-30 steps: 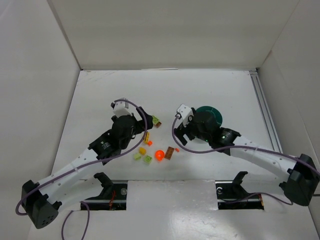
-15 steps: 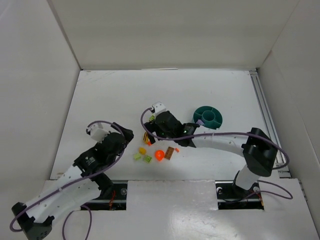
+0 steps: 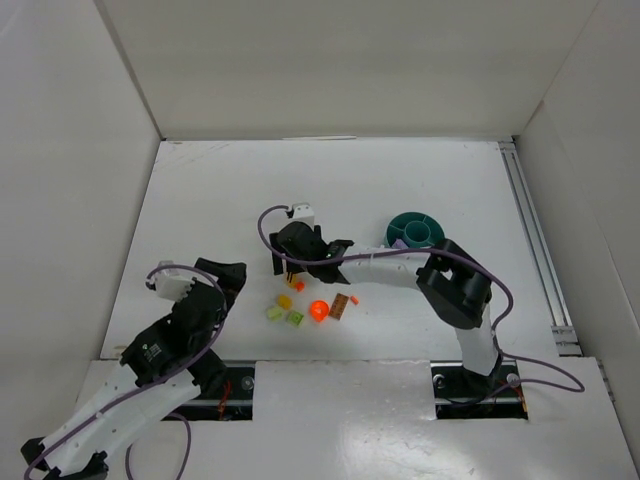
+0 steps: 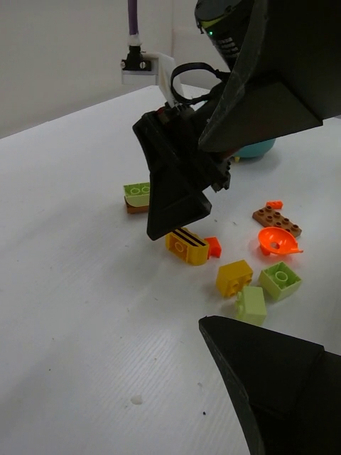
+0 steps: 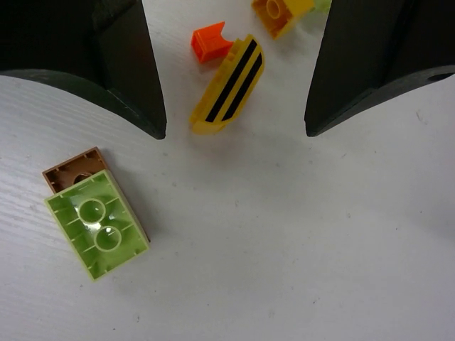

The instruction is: Sort the legos into containers by color

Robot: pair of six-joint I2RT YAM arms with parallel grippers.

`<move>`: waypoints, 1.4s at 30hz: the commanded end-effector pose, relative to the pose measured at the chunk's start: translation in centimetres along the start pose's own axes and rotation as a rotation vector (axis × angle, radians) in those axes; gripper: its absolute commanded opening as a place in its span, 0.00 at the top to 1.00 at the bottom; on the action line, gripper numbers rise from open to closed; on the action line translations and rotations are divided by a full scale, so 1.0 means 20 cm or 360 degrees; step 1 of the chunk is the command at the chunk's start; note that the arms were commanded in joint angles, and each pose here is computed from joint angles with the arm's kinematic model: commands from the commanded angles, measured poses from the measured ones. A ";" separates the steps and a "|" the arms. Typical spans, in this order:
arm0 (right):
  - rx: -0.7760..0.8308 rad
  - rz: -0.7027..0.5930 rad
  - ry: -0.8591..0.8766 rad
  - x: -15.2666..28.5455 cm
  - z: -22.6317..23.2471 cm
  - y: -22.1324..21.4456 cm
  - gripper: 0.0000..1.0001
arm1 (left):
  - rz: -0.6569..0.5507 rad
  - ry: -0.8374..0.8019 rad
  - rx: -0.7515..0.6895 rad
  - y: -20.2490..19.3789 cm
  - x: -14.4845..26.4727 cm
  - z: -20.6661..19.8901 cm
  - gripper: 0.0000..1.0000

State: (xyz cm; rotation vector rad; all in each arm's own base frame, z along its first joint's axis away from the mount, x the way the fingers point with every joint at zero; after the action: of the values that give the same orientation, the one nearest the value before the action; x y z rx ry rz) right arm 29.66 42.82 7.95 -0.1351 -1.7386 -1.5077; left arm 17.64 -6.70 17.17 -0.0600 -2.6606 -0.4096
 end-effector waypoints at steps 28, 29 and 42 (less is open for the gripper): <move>0.0297 -0.0450 0.0053 0.22 0.08 0.35 0.86 | 0.0106 -0.0221 -0.0059 -0.04 0.03 -0.08 0.04; 0.0319 -0.0507 0.0060 0.29 0.06 0.39 0.86 | 0.0104 -0.0222 -0.0081 -0.05 0.02 -0.09 0.03; 0.0506 -0.0849 -0.0428 0.79 -0.82 0.56 0.89 | 0.0446 -0.0409 -0.0466 -0.32 -0.01 -0.24 0.00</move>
State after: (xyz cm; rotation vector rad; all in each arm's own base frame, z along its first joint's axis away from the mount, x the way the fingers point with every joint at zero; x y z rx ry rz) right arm 31.19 29.73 25.08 0.3598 -2.2135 -1.5996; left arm 18.75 -12.08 17.66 -0.4501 -2.6907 -0.6749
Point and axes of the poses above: each gripper's point midway between its finger pads, its own x axis back along the fingers, its own z axis along the line the jaws close on, y = z × x, the point moved 1 cm from there along x, back along the fingers, and after that the axes turned 15 degrees about x, right-handed, at the moved point
